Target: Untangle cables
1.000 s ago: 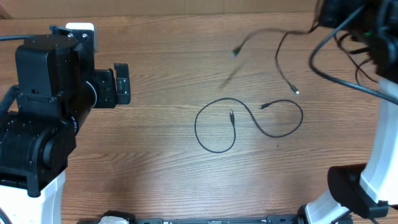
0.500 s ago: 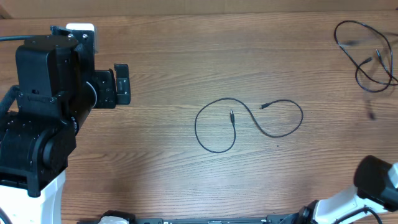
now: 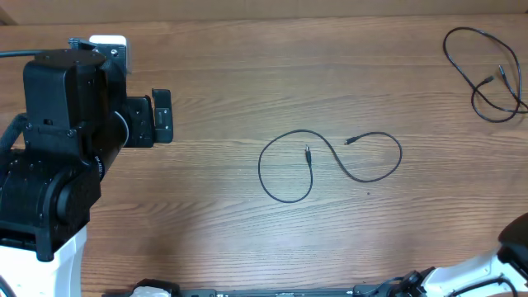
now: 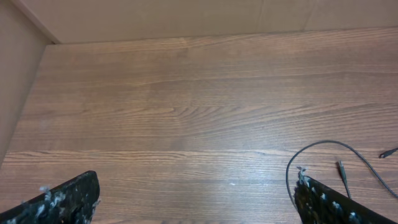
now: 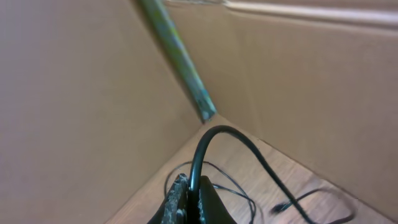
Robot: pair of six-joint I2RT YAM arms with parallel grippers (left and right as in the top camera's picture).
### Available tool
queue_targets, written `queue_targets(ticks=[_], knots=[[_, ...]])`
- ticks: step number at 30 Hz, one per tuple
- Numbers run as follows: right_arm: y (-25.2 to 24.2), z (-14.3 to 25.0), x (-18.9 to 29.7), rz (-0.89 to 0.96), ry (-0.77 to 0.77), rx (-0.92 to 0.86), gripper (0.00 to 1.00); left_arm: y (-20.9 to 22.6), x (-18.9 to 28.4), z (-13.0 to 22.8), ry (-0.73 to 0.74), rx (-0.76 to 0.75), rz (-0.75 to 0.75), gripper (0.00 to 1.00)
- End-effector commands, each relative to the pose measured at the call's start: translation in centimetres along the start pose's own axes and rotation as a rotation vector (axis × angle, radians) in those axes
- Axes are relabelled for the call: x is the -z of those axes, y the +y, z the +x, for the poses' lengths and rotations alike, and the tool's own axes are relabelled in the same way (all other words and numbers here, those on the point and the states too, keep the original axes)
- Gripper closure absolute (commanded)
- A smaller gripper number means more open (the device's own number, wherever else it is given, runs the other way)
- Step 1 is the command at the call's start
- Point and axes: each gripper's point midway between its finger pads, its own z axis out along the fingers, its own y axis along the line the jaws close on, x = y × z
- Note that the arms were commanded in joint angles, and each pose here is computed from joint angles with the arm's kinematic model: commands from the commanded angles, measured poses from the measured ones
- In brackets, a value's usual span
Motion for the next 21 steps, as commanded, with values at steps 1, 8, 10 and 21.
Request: queue_targets(ticks=[1,8,10,21], knots=[[-0.7,0.7,-2.2,-0.037,0.044,-0.025,0.96,-0.2,0.3,-0.3,-0.012,-0.009,0.014,0.00],[-2.2,3.6,-6.9,-0.032,0.145,-0.056,0.96,-0.2,0.3,-0.3,-0.013,-0.009,0.014,0.00],[-2.9,4.2,-8.0,-0.016,0.165,-0.063,0.96,-0.2,0.3,-0.3,-0.013,-0.010,0.014,0.00],[-10.6,5.6,-9.5,0.124,0.207,-0.146,0.96,-0.2,0.3,-0.3,-0.013,-0.009,0.014,0.01]])
